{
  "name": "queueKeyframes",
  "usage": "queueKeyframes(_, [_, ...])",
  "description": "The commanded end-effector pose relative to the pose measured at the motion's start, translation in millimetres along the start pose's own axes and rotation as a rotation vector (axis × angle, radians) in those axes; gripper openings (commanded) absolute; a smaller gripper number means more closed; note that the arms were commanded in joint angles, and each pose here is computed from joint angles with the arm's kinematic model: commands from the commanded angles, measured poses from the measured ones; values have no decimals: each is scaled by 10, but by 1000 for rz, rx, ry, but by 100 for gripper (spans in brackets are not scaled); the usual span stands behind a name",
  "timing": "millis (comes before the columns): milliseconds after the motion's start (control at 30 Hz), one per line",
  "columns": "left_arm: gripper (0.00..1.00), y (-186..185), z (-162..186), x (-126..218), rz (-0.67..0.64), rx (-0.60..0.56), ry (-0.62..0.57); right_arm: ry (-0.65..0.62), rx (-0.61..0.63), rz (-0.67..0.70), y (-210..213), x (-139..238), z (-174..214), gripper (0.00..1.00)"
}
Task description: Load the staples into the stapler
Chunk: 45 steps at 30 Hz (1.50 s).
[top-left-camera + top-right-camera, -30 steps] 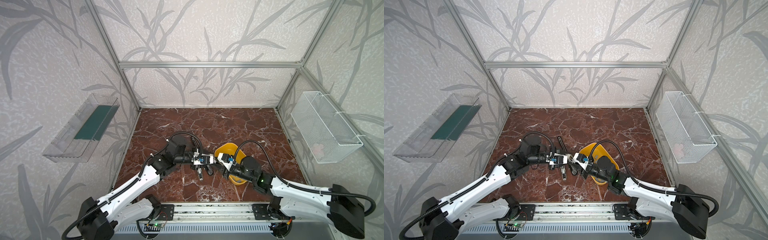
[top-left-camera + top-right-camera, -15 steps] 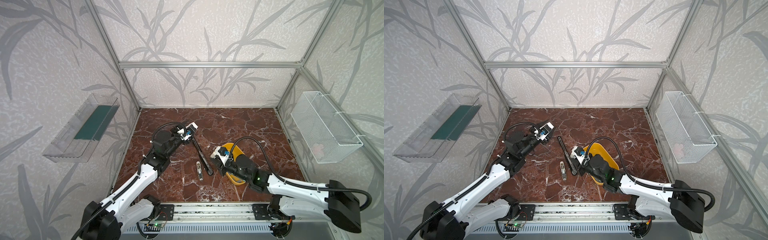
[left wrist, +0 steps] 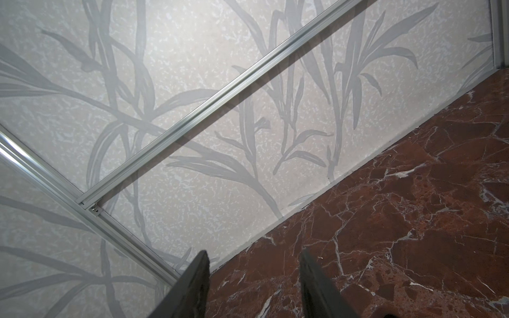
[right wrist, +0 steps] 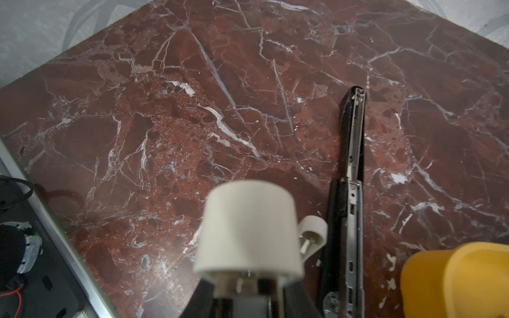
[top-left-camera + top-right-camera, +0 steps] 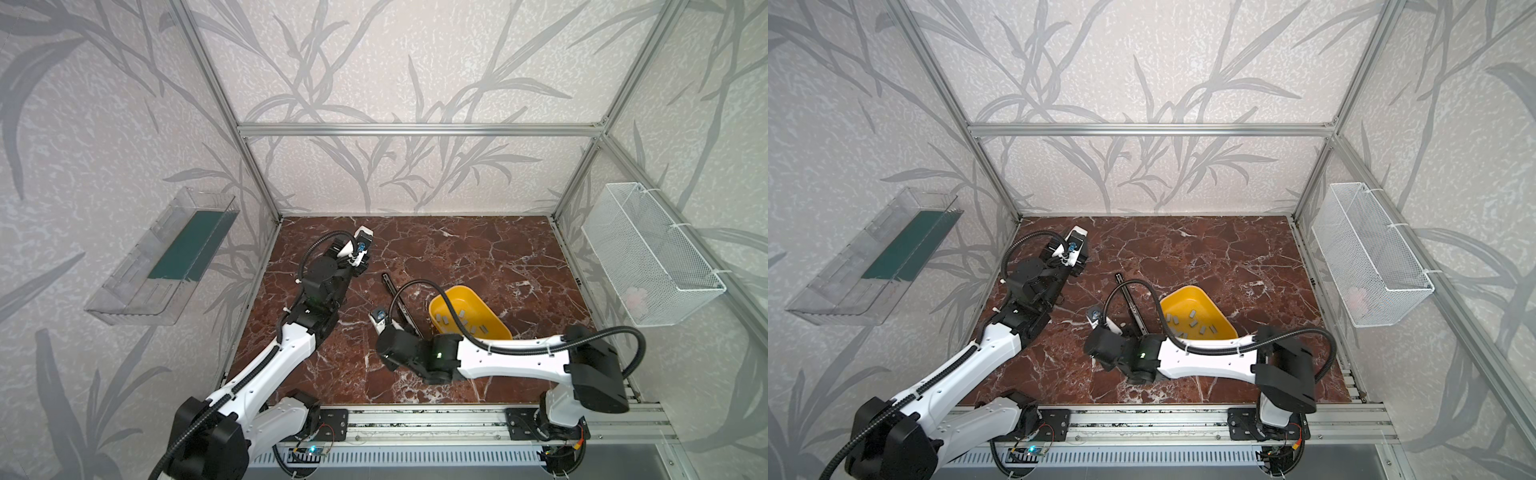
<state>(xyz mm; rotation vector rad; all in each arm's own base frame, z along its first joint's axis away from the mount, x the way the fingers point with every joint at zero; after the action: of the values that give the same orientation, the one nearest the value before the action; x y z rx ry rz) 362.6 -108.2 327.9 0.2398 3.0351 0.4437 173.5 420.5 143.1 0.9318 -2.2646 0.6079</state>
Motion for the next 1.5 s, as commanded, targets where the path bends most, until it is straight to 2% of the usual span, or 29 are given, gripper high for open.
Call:
queueKeyframes(0, [55, 272, -189, 8, -114, 38, -51, 160, -127, 129, -139, -54, 214, 0])
queueKeyframes(100, [56, 466, -151, -6, -197, 74, -36, 189, -192, 140, -57, -186, 251, 0])
queueKeyframes(300, [57, 737, -68, -23, -293, 131, -4, 201, -231, 174, 19, -422, 294, 0])
queueKeyframes(500, [57, 661, -88, -28, -228, 121, -38, 221, -252, 204, 67, -585, 345, 0])
queueKeyframes(733, [57, 639, -100, -19, -213, 113, -42, 237, -275, 229, 139, -787, 428, 0])
queueKeyframes(867, [56, 618, -119, -8, -197, 111, -50, 248, -276, 237, 183, -906, 462, 6])
queueKeyframes(1067, [56, 586, -138, -3, -176, 106, -61, 262, -287, 254, 194, -1003, 531, 7])
queueKeyframes(1167, [56, 579, -143, 0, -171, 107, -63, 258, -295, 263, 168, -1003, 542, 14])
queueKeyframes(1300, [55, 559, -165, 18, -157, 98, -76, 243, -304, 282, 98, -973, 541, 16])
queueKeyframes(1367, [55, 548, -170, 25, -150, 97, -82, 233, -301, 277, 85, -959, 531, 22])
queueKeyframes(1467, [55, 522, -189, 28, -132, 97, -87, 222, -288, 262, 86, -928, 487, 43])
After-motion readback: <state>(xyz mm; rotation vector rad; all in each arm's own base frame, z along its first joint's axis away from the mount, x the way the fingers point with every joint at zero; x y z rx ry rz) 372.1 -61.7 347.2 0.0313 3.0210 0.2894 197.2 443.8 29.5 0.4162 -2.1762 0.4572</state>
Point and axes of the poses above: each gripper's point midway between its finger pads, its own x axis back along the fingers, its own y axis along the line the jaws close on, z = x × y, the point moved 1 cm from there along x, back along the fingers, and after that the axes turned 15 degrees about x, right-handed, at the moved point
